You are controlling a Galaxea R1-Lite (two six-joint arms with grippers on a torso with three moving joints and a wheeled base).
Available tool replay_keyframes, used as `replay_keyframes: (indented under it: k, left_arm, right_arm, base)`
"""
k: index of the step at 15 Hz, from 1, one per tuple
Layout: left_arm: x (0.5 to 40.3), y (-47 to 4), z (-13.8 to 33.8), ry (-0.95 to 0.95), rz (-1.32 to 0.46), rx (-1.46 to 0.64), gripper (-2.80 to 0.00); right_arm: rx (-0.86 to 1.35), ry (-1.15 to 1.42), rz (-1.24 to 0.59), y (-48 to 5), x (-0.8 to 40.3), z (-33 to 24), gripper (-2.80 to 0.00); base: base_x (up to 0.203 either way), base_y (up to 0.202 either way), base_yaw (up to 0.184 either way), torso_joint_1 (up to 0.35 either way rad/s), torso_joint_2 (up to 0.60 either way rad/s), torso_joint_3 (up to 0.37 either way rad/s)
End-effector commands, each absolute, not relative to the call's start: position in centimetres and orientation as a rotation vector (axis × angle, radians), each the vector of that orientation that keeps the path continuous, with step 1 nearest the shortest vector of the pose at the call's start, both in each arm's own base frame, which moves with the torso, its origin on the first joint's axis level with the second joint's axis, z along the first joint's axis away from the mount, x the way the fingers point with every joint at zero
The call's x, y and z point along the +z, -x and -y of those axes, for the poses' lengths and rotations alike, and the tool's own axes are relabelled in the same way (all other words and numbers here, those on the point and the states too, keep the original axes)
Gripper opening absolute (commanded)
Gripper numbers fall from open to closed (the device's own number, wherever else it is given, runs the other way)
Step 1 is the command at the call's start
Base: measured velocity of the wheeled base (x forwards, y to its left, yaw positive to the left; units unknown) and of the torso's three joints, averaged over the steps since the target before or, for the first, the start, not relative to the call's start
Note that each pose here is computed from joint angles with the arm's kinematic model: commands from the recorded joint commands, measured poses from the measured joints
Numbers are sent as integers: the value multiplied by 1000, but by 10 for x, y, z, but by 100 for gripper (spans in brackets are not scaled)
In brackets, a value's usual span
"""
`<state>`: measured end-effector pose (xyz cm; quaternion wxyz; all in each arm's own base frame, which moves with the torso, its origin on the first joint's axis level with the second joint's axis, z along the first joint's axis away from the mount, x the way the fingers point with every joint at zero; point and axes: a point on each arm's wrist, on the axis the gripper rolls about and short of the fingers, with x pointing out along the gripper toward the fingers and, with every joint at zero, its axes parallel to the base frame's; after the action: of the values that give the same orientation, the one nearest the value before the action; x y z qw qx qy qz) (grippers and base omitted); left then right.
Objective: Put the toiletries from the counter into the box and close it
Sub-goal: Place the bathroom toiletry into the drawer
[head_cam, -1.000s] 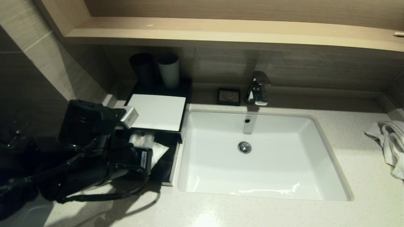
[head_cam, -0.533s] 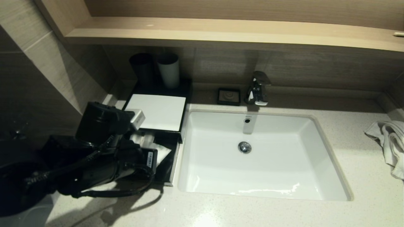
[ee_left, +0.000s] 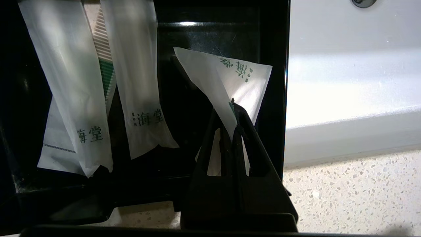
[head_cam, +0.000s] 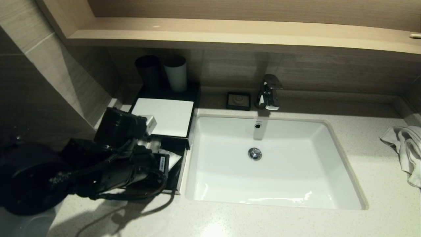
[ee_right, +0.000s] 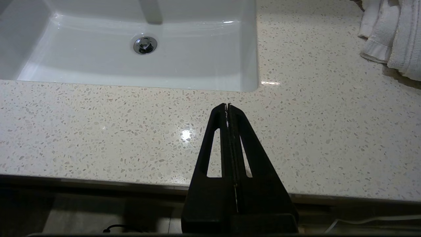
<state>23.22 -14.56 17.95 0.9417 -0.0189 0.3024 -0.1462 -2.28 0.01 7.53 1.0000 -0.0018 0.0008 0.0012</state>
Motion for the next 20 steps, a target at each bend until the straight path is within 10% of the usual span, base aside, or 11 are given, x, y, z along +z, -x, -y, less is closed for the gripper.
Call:
replay_keyframes:
  k: [1, 20]
  left_arm:
    - [178, -239, 148, 40, -622, -289, -280]
    - [171, -276, 155, 103, -612, -234, -280]
  right_arm:
    - [2, 5, -2, 23, 75, 0, -280]
    - [2, 5, -2, 23, 75, 0, -280]
  base:
    - [0, 0, 0, 0, 0, 0]
    - [0, 0, 0, 0, 0, 0]
